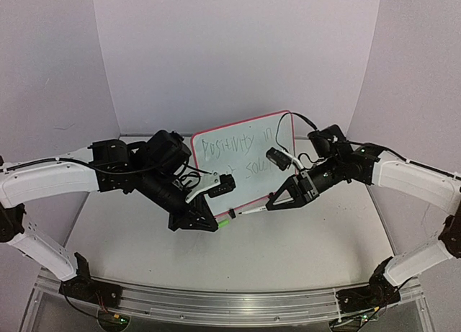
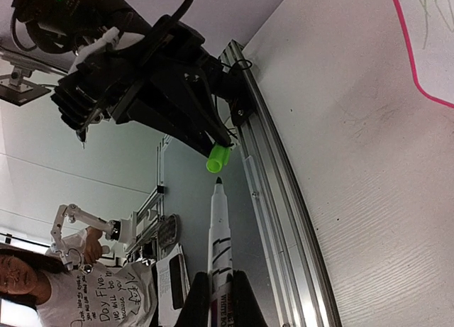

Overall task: Write a sentence on the whiteboard
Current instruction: Insert the whiteboard marker without the cap into the pen cap.

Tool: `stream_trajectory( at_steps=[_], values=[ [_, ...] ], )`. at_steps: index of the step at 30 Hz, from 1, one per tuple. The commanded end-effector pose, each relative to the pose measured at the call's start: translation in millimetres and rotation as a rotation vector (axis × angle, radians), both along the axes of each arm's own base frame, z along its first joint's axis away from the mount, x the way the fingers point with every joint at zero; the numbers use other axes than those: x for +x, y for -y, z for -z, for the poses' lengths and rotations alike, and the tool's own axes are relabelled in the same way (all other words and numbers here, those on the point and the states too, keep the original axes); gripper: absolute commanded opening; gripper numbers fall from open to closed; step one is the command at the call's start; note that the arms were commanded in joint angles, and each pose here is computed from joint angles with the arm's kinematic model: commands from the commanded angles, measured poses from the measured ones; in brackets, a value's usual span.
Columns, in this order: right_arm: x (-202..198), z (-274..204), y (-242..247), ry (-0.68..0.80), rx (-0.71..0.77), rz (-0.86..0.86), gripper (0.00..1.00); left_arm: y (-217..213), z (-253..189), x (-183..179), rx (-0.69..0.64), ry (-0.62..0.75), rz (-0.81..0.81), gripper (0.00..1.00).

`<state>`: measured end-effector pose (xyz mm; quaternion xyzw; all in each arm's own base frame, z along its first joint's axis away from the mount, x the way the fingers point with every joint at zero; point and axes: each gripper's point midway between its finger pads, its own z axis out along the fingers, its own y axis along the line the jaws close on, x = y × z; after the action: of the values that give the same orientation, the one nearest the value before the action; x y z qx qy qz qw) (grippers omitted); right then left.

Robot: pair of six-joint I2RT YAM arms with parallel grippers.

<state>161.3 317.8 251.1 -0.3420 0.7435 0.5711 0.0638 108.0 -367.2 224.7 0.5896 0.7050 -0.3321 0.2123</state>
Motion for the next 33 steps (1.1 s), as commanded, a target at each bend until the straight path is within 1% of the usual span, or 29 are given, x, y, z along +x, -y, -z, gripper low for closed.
stream_trajectory(
  at_steps=[1, 6, 14, 33],
  values=[
    [-10, -5, -14, 0.015, 0.032, -0.083, 0.00, 6, -22, -2, -0.051, 0.042, 0.051, 0.00],
    [-15, -1, -20, 0.004, 0.034, -0.118, 0.00, 7, -15, -2, -0.031, 0.037, 0.059, 0.00],
    [-14, -2, -23, 0.006, 0.041, -0.129, 0.00, 6, -6, -5, -0.007, 0.016, 0.075, 0.00],
    [-14, 4, -28, -0.005, 0.031, -0.141, 0.00, 12, -8, -12, -0.017, -0.001, 0.112, 0.00]
  ],
)
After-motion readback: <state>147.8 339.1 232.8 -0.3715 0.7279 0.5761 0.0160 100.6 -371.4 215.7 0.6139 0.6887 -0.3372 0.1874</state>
